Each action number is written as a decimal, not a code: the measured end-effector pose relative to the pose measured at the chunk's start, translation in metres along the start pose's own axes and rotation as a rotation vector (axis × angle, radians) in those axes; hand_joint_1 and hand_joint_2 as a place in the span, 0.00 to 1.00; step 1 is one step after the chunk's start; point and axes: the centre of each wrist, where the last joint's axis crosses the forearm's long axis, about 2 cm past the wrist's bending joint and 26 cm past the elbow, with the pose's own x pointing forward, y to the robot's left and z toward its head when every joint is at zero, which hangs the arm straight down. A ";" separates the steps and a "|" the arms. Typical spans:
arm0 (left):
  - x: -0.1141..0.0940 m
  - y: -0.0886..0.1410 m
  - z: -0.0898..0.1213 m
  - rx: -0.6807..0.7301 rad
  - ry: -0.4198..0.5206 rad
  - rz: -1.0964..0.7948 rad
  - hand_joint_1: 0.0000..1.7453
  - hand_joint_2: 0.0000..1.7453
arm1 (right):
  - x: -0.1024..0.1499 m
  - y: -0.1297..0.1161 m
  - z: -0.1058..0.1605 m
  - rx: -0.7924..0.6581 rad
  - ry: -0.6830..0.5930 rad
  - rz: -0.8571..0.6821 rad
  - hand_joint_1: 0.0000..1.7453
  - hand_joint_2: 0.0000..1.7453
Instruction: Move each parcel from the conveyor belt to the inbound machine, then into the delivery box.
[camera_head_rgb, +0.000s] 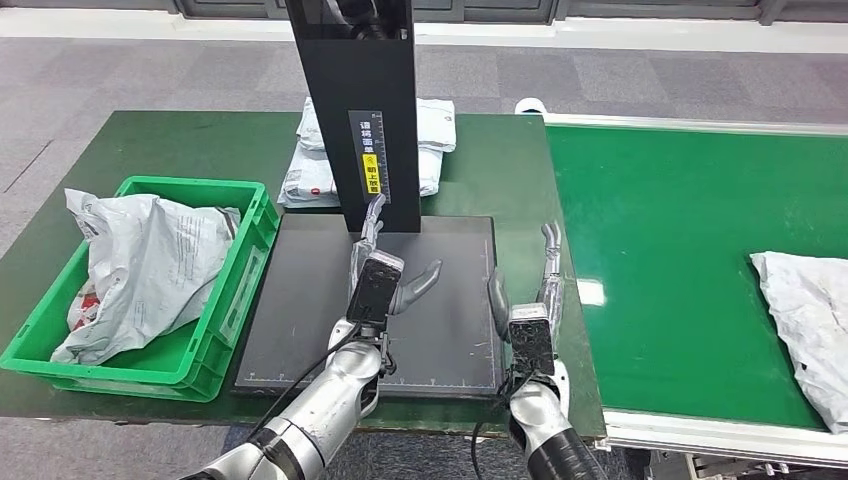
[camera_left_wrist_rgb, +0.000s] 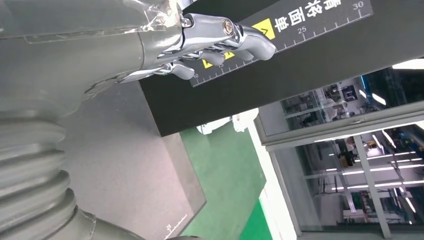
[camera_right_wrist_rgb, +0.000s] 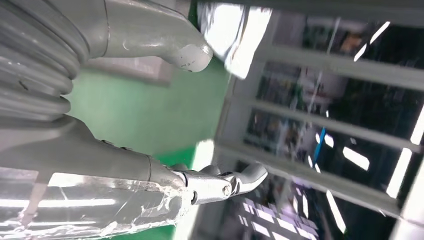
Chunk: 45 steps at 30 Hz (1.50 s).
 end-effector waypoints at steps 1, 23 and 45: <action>0.000 0.000 0.000 -0.001 0.002 -0.001 0.00 1.00 | -0.002 -0.003 -0.001 -0.008 -0.005 0.032 0.00 1.00; -0.015 0.015 0.006 0.026 0.046 -0.058 0.00 1.00 | -0.084 -0.169 0.018 -0.095 0.515 1.017 0.00 1.00; -0.014 0.015 0.005 0.025 0.047 -0.048 0.00 1.00 | -0.136 -0.281 0.081 -0.082 1.006 1.183 0.00 1.00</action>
